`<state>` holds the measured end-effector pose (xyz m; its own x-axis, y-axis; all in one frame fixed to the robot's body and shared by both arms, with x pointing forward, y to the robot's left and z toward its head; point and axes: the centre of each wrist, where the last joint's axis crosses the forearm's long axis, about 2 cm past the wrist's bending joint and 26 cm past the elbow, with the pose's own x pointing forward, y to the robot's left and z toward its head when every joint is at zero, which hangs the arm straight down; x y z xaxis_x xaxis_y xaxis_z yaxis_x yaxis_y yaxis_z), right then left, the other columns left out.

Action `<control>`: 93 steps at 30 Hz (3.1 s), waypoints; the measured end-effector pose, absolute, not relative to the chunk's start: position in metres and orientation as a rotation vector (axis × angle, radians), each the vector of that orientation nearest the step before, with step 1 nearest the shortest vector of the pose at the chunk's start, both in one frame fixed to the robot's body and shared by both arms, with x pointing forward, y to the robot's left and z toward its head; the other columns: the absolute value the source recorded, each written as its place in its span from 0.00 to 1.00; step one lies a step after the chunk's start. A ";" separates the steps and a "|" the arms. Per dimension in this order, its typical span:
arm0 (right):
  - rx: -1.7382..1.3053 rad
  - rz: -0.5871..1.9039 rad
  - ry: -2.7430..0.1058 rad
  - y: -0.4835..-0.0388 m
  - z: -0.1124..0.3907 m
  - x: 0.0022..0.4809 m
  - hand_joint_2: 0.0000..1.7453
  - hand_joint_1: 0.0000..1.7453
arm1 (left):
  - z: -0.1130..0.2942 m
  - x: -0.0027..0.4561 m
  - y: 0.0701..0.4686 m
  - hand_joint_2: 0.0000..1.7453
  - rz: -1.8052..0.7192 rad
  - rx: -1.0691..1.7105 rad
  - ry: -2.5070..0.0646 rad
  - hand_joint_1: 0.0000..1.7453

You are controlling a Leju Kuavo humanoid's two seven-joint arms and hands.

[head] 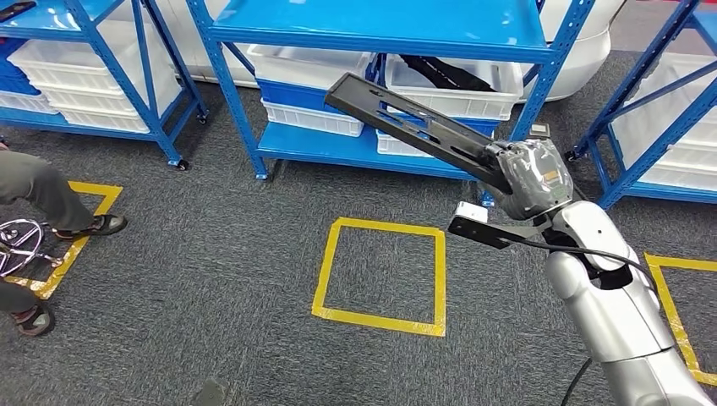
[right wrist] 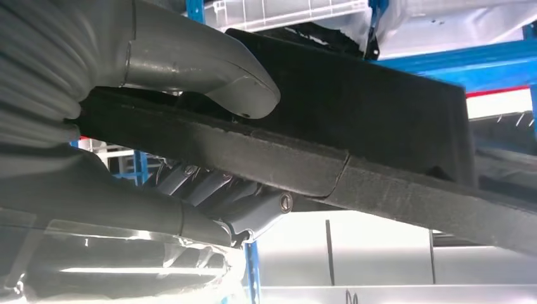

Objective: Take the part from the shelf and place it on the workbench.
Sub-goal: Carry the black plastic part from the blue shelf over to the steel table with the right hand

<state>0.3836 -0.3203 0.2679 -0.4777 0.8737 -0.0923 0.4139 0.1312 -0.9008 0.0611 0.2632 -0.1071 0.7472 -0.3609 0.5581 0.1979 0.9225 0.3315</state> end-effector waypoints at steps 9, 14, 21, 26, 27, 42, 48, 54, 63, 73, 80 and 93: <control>-1.261 1.279 -1.925 -0.332 0.265 0.380 1.00 0.96 | -0.106 0.069 0.258 1.00 -0.324 0.240 -0.670 0.00; -1.271 1.263 -1.933 -0.333 0.266 0.378 1.00 0.96 | -0.106 0.070 0.260 1.00 -0.328 0.244 -0.673 0.00; -1.294 1.248 -1.939 -0.332 0.269 0.377 1.00 0.96 | -0.105 0.076 0.262 1.00 -0.343 0.248 -0.685 0.00; -1.314 1.207 -1.961 -0.335 0.277 0.375 1.00 0.96 | -0.102 0.089 0.265 1.00 -0.348 0.259 -0.714 0.00; -1.316 1.197 -1.967 -0.336 0.279 0.374 1.00 0.96 | -0.102 0.092 0.266 1.00 -0.349 0.262 -0.720 0.00; -1.387 1.182 -1.953 -0.342 0.277 0.365 1.00 0.96 | -0.101 0.097 0.266 1.00 -0.365 0.253 -0.737 0.00; -1.421 1.189 -1.954 -0.337 0.276 0.364 1.00 0.96 | -0.102 0.092 0.266 1.00 -0.370 0.252 -0.727 0.00; -1.417 1.193 -1.955 -0.334 0.275 0.363 1.00 0.96 | -0.102 0.090 0.266 1.00 -0.372 0.252 -0.722 0.00; -1.433 1.191 -1.959 -0.336 0.278 0.362 1.00 0.96 | -0.101 0.094 0.265 1.00 -0.381 0.251 -0.728 0.00; -1.441 1.209 -1.939 -0.339 0.274 0.360 1.00 0.96 | -0.101 0.095 0.263 1.00 -0.388 0.246 -0.730 0.00; -1.443 1.215 -1.932 -0.339 0.273 0.359 1.00 0.96 | -0.102 0.093 0.265 1.00 -0.398 0.242 -0.724 0.00; -1.463 1.262 -1.925 -0.330 0.268 0.357 1.00 0.96 | -0.101 0.099 0.269 1.00 -0.405 0.244 -0.724 0.00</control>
<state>0.3573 -0.3297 0.2676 -0.3642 0.9115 -0.1913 0.5389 0.0388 -0.8415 0.0986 0.2685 -0.1006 0.6770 -0.4397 0.5903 0.2737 0.8948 0.3526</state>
